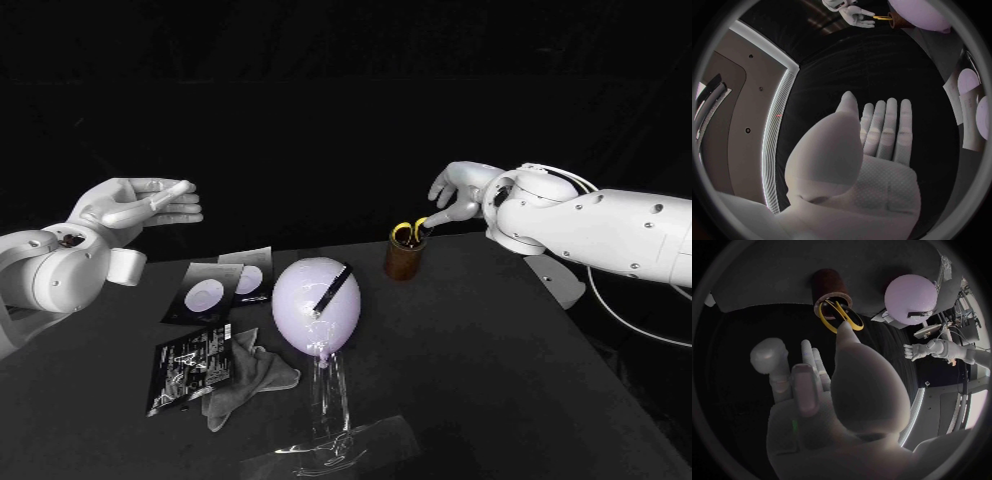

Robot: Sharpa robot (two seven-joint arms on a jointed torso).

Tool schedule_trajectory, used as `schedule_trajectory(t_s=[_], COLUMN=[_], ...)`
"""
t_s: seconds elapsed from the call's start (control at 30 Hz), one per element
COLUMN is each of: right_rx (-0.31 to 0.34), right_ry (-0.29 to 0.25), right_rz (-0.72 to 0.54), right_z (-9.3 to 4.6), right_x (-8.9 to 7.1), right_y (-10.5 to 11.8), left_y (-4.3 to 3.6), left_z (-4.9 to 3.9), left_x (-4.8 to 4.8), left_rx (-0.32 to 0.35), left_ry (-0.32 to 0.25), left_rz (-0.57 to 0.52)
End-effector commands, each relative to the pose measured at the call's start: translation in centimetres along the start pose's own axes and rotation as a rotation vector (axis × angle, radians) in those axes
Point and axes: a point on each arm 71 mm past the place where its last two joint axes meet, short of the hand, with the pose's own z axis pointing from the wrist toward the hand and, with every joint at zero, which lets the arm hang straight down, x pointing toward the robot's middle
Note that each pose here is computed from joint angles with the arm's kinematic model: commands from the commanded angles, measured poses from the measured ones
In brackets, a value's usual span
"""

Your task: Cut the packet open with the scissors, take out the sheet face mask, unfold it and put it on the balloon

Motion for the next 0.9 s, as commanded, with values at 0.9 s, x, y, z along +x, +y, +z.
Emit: schedule_trajectory(t_s=[0.9], right_rx=[-0.337], right_ry=[-0.191], right_rz=[0.393], right_z=[-7.8], right_x=[-1.1], right_y=[6.2], left_y=[0.12], left_z=[-1.07], left_x=[3.97], left_rx=[0.057], left_ry=[0.135], left_rz=[0.124])
